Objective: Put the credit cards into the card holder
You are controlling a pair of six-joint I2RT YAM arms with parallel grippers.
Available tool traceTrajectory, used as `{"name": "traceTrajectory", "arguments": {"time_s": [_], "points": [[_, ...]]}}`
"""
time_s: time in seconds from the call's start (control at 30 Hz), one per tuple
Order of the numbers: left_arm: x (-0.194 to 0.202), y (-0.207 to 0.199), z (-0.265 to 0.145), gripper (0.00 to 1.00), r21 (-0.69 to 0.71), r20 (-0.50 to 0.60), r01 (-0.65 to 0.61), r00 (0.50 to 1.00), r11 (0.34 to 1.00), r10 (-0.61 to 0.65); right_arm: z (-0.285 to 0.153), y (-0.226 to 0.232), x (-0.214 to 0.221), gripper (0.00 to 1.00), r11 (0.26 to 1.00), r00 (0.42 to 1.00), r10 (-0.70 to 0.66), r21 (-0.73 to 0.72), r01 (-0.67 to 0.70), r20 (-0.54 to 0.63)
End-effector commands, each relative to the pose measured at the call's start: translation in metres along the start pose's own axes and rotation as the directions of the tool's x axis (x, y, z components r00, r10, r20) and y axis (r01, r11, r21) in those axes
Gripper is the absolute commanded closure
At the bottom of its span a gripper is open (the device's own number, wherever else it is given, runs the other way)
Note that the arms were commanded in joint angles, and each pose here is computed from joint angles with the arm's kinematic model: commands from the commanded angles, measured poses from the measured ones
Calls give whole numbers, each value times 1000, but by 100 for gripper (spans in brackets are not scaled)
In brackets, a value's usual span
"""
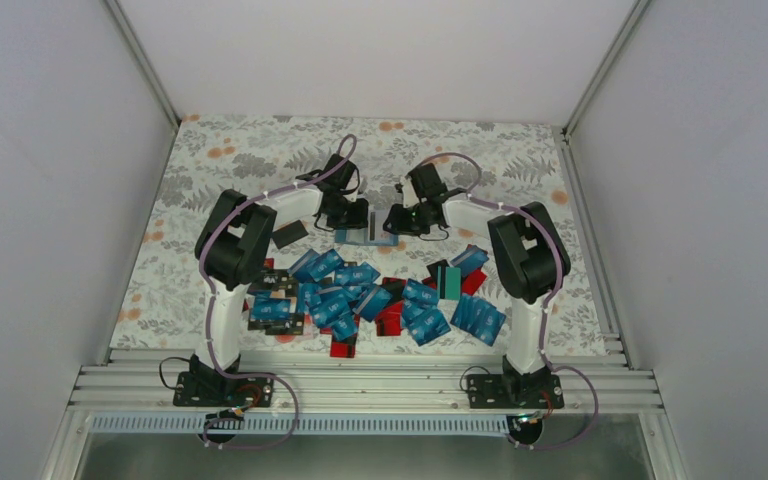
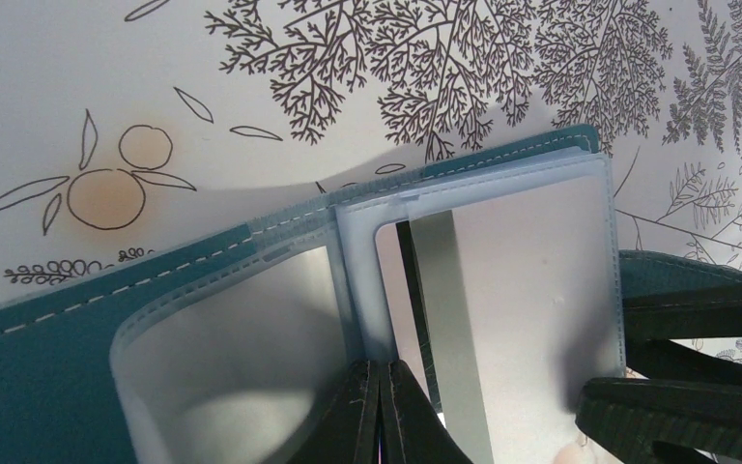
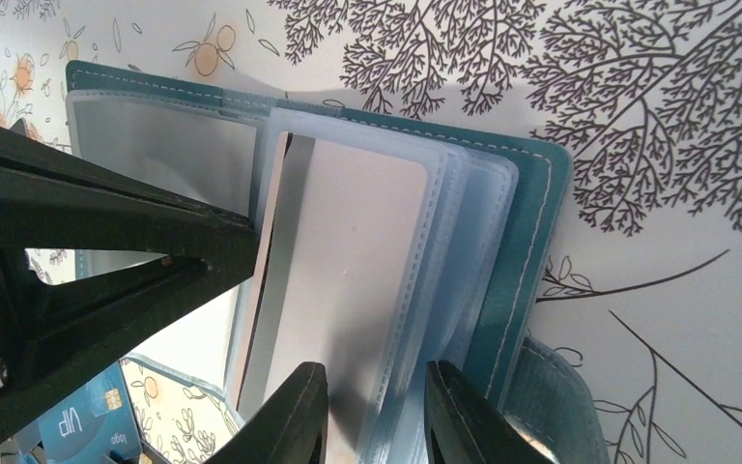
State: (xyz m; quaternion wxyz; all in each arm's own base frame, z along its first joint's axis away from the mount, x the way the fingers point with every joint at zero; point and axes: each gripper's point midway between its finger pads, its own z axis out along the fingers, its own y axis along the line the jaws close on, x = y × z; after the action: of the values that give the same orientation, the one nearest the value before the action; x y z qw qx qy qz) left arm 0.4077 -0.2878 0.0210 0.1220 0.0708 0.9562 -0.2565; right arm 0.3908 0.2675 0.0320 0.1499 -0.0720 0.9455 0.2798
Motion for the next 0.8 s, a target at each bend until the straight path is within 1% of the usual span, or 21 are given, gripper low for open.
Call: {"name": "traceTrajectory", "arguments": {"time_s": [0.0,0.2,0.5,0.77], "points": [[17,11,17,98,-45,-62,9,998,999,-12,-7,20,-10,73,998,998,-58,-12,58,26],[18,12,18,98,-46,-64,10,998,999,-13,-12,19,-14,71,995,995,-86,60,83,45],[18,11,18,98,-45,-64,8,998,999,-11,-16,23,-16,69,992,993,-100,79,96,57],[19,12,18,98,-48,-64,10,998,999,-13,-30,30,-24,63,990,988,-114,88,106,99]]}}
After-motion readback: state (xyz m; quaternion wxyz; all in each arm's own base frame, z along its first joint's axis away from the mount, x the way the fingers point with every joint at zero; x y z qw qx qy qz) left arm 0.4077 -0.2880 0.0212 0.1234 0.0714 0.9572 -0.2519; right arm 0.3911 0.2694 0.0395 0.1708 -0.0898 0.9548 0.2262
